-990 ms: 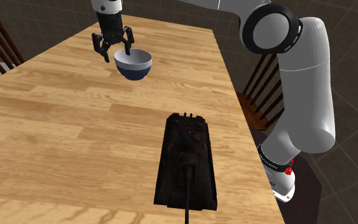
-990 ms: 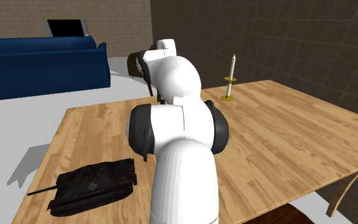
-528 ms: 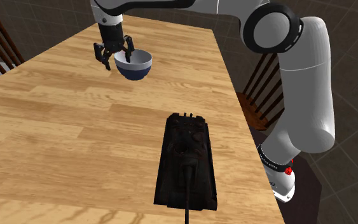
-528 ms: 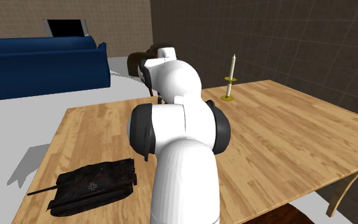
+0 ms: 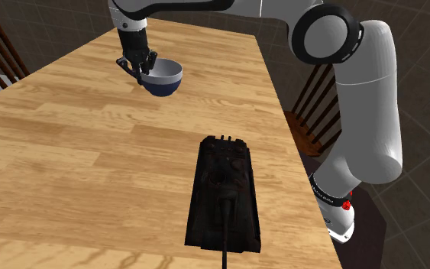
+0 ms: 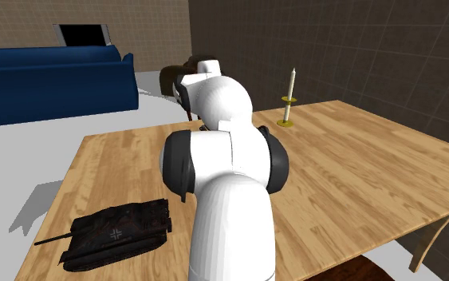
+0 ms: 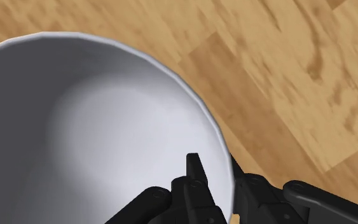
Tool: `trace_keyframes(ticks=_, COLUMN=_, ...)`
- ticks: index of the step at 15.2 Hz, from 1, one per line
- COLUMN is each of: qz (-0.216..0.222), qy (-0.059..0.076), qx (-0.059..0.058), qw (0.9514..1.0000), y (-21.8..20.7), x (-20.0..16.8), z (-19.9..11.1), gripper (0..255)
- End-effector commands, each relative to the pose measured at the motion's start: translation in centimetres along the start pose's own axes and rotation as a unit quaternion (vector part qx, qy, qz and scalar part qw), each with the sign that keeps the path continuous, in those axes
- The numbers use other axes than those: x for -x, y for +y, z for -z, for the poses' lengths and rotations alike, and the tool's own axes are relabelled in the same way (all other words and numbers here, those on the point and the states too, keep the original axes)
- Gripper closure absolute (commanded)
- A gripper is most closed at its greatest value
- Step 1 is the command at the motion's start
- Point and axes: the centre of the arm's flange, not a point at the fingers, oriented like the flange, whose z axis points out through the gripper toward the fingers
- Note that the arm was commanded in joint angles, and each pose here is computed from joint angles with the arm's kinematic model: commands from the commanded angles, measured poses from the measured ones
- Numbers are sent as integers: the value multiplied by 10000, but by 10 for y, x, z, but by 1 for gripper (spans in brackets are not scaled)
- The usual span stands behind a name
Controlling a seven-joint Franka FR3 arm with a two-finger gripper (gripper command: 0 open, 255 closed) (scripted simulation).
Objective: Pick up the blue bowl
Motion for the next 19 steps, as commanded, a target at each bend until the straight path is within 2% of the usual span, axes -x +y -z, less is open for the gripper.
trace_keyframes(ticks=1, qz=-2, qy=-1, qx=2, qw=10000, y=0, x=0, z=0, gripper=255)
trace_keyframes(ticks=17, qz=-1, qy=-1, qx=2, qw=10000, y=7, x=2, z=79, gripper=255)
trace_keyframes(ticks=19, qz=-1, qy=-1, qx=2, qw=10000, y=7, x=2, z=80, gripper=255)
